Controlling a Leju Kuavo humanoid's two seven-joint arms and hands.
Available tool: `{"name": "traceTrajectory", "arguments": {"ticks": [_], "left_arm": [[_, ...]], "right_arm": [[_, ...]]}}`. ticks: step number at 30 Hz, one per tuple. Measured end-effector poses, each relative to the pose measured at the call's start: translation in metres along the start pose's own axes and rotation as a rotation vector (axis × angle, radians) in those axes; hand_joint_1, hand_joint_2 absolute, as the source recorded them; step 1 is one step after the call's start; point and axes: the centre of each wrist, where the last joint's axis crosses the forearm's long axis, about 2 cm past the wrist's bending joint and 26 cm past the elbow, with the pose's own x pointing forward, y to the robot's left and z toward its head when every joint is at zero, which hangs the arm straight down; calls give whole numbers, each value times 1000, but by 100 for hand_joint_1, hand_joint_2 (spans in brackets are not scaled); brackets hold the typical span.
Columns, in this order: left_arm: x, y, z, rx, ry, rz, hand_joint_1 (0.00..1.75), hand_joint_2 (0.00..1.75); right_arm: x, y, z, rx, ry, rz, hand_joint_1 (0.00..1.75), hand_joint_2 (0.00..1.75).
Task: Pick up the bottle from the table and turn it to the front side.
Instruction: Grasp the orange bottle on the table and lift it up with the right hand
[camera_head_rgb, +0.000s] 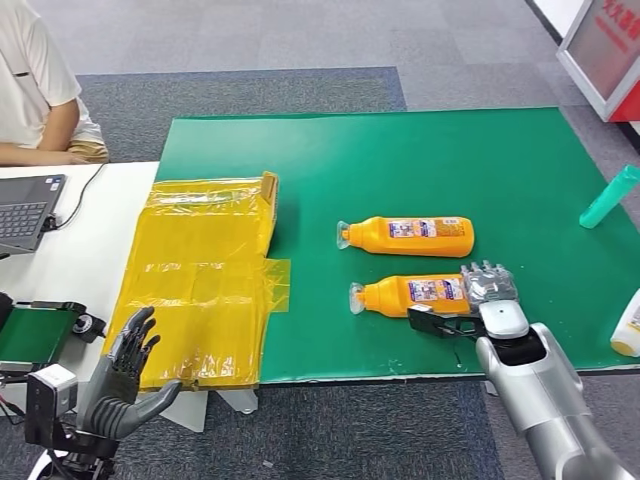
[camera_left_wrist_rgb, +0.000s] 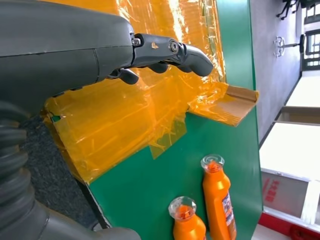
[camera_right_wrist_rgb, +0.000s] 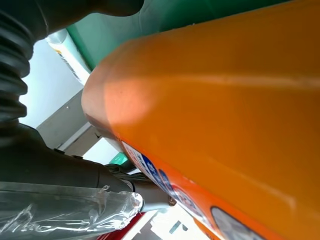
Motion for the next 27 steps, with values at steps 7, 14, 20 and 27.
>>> {"name": "traceTrajectory", "arguments": {"ticks": [7, 14, 20, 27], "left_arm": [[0, 0, 1, -3, 4, -1, 0, 175], [-2, 0, 3, -4, 20, 0, 0, 175], [-2, -1, 4, -9, 30, 0, 0, 175], [-2, -5, 2, -15, 27, 4, 0, 175]], "right_arm": [[0, 2, -2, -18, -17, 0, 94, 175], [0, 5, -2, -42, -27, -5, 175, 175], [3, 7, 2, -77, -55, -36, 175, 175], [9, 8, 19, -132, -161, -298, 175, 175]]}}
